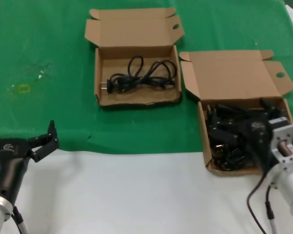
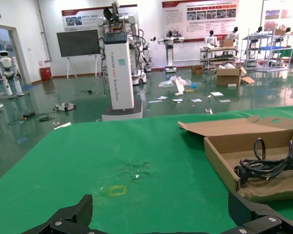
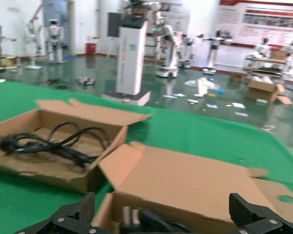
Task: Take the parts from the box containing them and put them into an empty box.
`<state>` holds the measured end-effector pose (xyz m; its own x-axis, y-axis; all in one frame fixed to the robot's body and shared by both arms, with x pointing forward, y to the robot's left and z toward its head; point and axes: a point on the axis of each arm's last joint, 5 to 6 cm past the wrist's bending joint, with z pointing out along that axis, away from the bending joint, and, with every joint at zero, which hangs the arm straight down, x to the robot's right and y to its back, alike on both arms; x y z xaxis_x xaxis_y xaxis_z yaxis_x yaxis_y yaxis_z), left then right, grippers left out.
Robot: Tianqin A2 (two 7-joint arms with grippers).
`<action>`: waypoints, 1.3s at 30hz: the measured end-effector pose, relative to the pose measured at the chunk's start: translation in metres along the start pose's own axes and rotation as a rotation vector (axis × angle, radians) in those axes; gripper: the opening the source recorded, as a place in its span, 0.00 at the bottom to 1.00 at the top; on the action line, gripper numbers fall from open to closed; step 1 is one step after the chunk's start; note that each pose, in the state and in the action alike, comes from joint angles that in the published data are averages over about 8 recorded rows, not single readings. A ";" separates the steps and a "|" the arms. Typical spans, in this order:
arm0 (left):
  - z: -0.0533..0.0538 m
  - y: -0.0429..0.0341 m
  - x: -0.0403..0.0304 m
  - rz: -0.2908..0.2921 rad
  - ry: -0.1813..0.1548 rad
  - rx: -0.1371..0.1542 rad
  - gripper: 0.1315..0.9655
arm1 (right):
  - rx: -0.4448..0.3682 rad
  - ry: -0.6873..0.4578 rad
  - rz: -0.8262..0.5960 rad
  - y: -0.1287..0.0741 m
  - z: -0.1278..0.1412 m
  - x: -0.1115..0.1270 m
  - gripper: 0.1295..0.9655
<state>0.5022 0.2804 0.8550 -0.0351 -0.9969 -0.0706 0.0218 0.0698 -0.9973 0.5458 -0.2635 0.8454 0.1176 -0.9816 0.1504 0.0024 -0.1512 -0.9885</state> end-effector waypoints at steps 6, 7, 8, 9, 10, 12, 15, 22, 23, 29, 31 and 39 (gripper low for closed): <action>0.000 0.0000 0.0000 0.000 0.000 0.000 1.00 | 0.013 0.049 0.047 -0.003 -0.023 0.008 1.00; 0.000 0.0000 0.0000 0.000 0.000 0.000 1.00 | 0.014 0.053 0.051 -0.004 -0.025 0.008 1.00; 0.000 0.0000 0.0000 0.000 0.000 0.000 1.00 | 0.015 0.055 0.053 -0.004 -0.026 0.009 1.00; 0.000 0.0000 0.0000 0.000 0.000 0.000 1.00 | 0.016 0.056 0.054 -0.004 -0.026 0.009 1.00; 0.000 0.0000 0.0000 0.000 0.000 0.000 1.00 | 0.016 0.057 0.054 -0.004 -0.026 0.009 1.00; 0.000 0.0000 0.0000 0.000 0.000 0.000 1.00 | 0.016 0.057 0.055 -0.004 -0.027 0.009 1.00; 0.000 0.0000 0.0000 0.000 0.000 0.000 1.00 | 0.016 0.057 0.055 -0.004 -0.027 0.009 1.00; 0.000 0.0000 0.0000 0.000 0.000 0.000 1.00 | 0.016 0.057 0.055 -0.004 -0.027 0.009 1.00; 0.000 0.0000 0.0000 0.000 0.000 0.000 1.00 | 0.016 0.057 0.055 -0.004 -0.027 0.009 1.00; 0.000 0.0000 0.0000 0.000 0.000 0.000 1.00 | 0.016 0.057 0.055 -0.004 -0.027 0.009 1.00; 0.000 0.0000 0.0000 0.000 0.000 0.000 1.00 | 0.016 0.057 0.055 -0.004 -0.027 0.009 1.00; 0.000 0.0000 0.0000 0.000 0.000 0.000 1.00 | 0.016 0.057 0.055 -0.004 -0.027 0.009 1.00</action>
<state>0.5022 0.2804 0.8550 -0.0351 -0.9969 -0.0706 0.0218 0.0699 -0.9973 0.5203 -0.2750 0.8513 0.0609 -0.9935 0.0960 0.0135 -0.0953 -0.9954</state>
